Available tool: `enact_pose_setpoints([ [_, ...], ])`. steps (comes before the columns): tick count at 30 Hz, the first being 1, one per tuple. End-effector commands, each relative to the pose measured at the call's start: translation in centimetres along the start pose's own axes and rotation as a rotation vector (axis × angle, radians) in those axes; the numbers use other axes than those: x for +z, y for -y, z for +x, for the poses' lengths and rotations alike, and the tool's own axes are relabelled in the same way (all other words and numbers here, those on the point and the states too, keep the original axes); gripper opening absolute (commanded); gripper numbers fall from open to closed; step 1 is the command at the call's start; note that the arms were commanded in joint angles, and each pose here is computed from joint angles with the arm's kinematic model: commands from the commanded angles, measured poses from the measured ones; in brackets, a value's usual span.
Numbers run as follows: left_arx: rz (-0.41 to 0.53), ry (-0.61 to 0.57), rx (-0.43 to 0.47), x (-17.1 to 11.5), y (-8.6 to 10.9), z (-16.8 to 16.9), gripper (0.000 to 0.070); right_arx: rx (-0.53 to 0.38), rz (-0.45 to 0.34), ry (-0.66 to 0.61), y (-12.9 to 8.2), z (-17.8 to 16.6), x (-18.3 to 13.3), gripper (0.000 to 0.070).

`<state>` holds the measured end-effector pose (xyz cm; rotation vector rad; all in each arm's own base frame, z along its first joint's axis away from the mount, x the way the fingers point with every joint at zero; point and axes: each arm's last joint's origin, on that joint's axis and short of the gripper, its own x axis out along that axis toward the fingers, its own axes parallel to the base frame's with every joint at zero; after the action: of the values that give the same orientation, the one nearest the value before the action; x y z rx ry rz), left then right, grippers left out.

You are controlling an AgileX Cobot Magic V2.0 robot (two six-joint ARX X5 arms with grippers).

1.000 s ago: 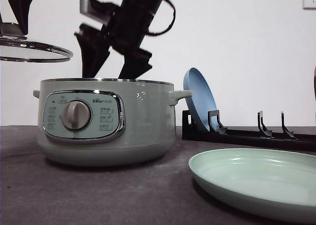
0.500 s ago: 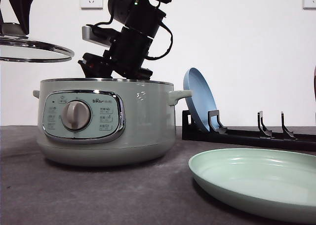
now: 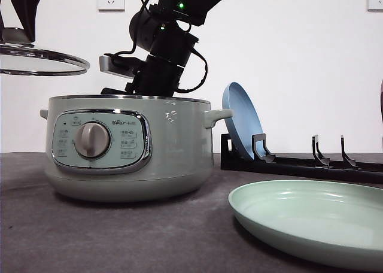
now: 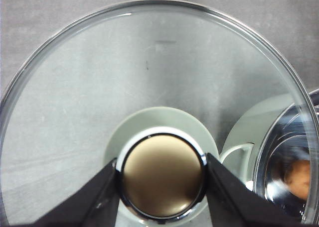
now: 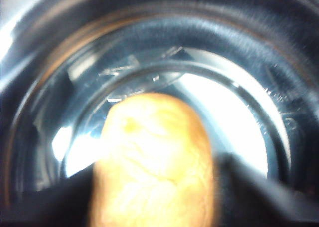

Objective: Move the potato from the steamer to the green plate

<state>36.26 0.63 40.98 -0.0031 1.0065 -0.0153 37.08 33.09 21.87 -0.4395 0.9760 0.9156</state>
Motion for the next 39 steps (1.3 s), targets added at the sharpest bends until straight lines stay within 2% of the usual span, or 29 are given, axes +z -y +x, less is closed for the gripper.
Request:
enact_pose_setpoints([
  [1,0.014,0.074,0.000,0.6,0.0,-1.3,0.0010,0.006,0.000,0.008,-0.2,0.5,0.4,0.0223],
  [2,0.014,0.074,0.000,0.6,0.0,-1.3,0.0010,0.007,0.006,0.008,-0.2,0.5,0.4,0.0192],
  [6,0.014,0.079,0.001,0.7,0.0,-1.2,0.0010,0.020,0.004,0.035,-0.3,-0.1,0.8,0.0189],
  [9,0.014,0.079,0.001,0.7,0.0,-1.2,0.0010,0.012,0.000,0.062,-0.3,-2.2,2.0,0.0189],
  [14,0.014,0.082,0.001,0.7,0.0,-1.2,0.0010,0.011,0.009,0.056,-0.8,-7.8,3.6,0.0189],
  [20,0.014,0.081,0.001,0.7,0.0,-1.2,0.0010,-0.003,0.030,0.064,-1.6,-15.6,3.0,0.0189],
  [24,0.014,0.076,0.001,0.7,0.0,-1.0,0.0010,-0.029,0.063,0.062,-1.8,-20.6,1.5,0.0189],
  [29,0.016,0.063,0.001,0.5,0.0,-1.0,0.0010,-0.133,0.095,0.110,-2.5,-26.5,-0.9,0.0190],
  [32,0.017,0.060,0.001,0.5,0.0,-1.0,0.0010,-0.177,0.134,0.100,-3.0,-28.7,-3.2,0.0190],
  [39,0.017,0.060,0.001,0.5,0.0,-1.0,0.0010,-0.178,0.216,0.006,-4.5,-31.0,-11.2,0.0190],
])
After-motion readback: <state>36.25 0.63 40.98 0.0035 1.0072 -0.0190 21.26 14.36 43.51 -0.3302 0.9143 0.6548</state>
